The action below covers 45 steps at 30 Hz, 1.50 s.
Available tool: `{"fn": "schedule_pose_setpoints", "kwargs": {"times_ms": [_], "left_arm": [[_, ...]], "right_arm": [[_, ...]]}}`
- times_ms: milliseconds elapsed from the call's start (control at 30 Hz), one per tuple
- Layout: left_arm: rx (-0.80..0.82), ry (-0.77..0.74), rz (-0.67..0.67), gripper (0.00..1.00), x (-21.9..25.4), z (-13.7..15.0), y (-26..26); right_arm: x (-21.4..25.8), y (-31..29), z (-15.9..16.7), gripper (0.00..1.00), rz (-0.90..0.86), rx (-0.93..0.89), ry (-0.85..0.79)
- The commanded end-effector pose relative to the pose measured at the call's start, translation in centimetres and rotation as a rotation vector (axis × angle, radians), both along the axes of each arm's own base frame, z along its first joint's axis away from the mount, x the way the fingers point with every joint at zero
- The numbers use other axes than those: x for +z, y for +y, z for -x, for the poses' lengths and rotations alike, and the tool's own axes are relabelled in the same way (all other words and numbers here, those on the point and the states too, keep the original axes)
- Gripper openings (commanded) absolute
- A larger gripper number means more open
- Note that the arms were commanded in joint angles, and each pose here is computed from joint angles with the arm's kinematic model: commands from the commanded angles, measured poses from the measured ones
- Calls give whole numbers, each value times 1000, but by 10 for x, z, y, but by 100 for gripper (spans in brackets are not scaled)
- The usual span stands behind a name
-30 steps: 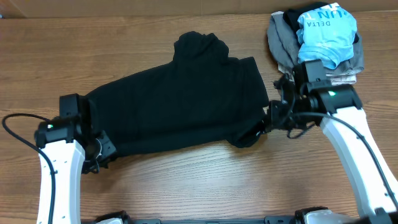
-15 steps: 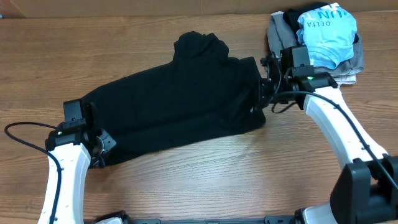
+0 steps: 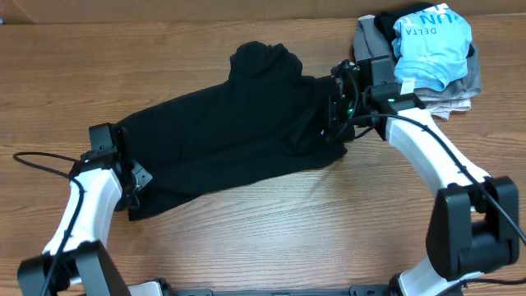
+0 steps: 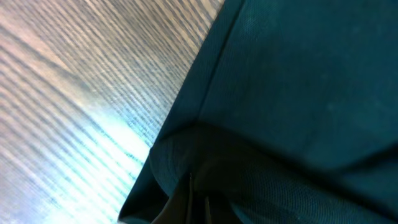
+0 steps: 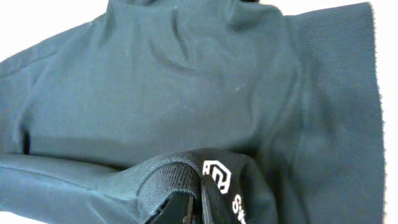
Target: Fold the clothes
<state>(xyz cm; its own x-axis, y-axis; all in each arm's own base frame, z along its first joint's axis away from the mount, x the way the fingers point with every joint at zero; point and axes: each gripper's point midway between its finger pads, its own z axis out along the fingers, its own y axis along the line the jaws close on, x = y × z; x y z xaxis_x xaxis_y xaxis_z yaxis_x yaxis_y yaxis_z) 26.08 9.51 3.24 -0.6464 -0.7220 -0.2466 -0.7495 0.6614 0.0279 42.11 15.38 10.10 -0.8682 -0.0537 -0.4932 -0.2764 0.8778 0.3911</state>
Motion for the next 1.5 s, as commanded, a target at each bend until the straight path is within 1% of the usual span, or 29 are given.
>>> {"fn": "schedule_pose_setpoints", "kwargs": {"times_ms": [0,100,233,267,300,367,400,467,500,567,600,633,667,800,900,967,1033,1100,1167,1233,1400,1467], "left_arm": [[35,26,-24,4,-8,3,7],[40,3,-55,4,-8,-4,13],[42,-56,-69,7,-4,-17,17],[43,-65,-71,12,-4,-19,17],[42,-72,-73,19,-3,-21,18],[40,-85,-77,40,-2,-24,19],[40,-94,-80,51,-2,-26,19],[45,-106,-99,71,0,-29,23],[47,-107,-109,81,1,-29,25],[26,-109,-127,91,6,-33,28],[3,-109,-132,97,10,-36,29],[-15,-108,-136,100,15,-39,30],[-33,-109,-140,100,20,-42,31],[-146,-145,-118,100,52,-66,26],[-263,-219,-58,100,78,-90,12],[-325,-274,-20,100,93,-103,2],[-364,-320,7,100,107,-113,-5],[-375,-349,14,100,116,-119,-7],[-386,-357,10,100,120,-121,-7],[-397,-357,9,100,120,-122,-8],[-445,-345,0,100,120,-122,-14],[-451,-344,-3,100,120,-123,-17]], "right_arm": [[-11,5,-5,4,34,11,-15],[-15,8,-13,4,35,12,-35],[-16,8,-22,4,40,3,-71],[-15,8,-25,4,39,3,-82],[-13,9,-26,7,38,5,-93],[-12,9,-28,33,39,6,-104],[-11,9,-29,48,39,6,-105],[-11,9,-28,70,39,6,-98],[-9,8,-27,77,39,6,-90],[-4,6,-27,89,43,-1,-66],[0,4,-26,93,45,-5,-52],[5,1,-25,96,49,-9,-36],[10,-2,-24,100,54,-14,-18],[25,-21,-19,100,68,-51,52],[19,-40,-17,99,97,-95,84],[7,-53,-13,91,134,-130,122],[-6,-58,-6,79,153,-141,156],[-18,-62,2,61,161,-168,193],[-29,-69,8,50,182,-209,220],[-37,-74,11,48,183,-239,235],[-54,-82,16,47,168,-277,249],[-59,-82,17,44,163,-280,246]]}}
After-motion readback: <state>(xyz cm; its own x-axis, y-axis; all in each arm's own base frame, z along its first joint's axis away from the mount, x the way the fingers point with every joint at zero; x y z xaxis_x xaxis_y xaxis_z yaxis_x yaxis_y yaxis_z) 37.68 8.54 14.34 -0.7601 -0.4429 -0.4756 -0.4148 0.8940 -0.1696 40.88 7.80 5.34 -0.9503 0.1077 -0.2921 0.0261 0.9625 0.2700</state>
